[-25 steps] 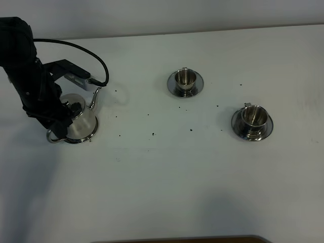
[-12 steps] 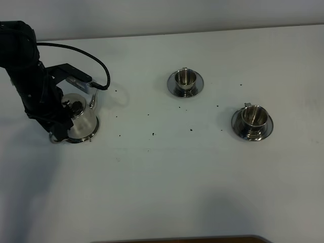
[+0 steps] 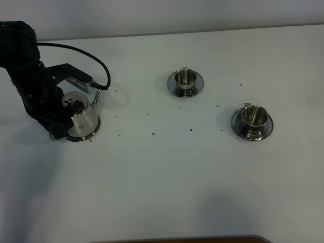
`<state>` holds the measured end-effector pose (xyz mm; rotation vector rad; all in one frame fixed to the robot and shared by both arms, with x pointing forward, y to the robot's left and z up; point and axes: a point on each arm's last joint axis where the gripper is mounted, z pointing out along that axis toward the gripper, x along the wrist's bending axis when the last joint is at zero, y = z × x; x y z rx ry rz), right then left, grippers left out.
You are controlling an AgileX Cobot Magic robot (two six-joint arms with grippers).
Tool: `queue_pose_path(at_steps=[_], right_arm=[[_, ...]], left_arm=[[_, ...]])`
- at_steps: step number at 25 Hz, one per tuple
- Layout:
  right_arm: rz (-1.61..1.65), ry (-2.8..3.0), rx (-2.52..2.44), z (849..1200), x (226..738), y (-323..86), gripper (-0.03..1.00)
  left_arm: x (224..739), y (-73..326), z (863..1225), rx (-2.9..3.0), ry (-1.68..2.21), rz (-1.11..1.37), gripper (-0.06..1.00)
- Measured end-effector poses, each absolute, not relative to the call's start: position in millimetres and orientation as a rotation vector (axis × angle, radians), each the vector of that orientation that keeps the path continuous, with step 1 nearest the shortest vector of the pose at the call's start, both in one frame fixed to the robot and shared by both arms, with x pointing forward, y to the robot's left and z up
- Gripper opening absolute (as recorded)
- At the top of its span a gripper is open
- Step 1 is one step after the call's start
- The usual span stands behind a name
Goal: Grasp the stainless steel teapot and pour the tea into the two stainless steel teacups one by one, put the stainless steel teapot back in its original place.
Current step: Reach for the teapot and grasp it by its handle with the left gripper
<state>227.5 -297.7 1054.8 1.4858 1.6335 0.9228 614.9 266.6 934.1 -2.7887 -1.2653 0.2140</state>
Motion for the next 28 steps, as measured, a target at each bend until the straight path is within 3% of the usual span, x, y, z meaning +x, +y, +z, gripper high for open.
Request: queue_pose_path(at_steps=[28], right_arm=[[0.923, 1.633, 1.486, 1054.8, 227.5, -297.7, 0.49]], left_arm=[[614.6, 266.3, 938.7, -2.799, -1.265, 0.196, 0.25]])
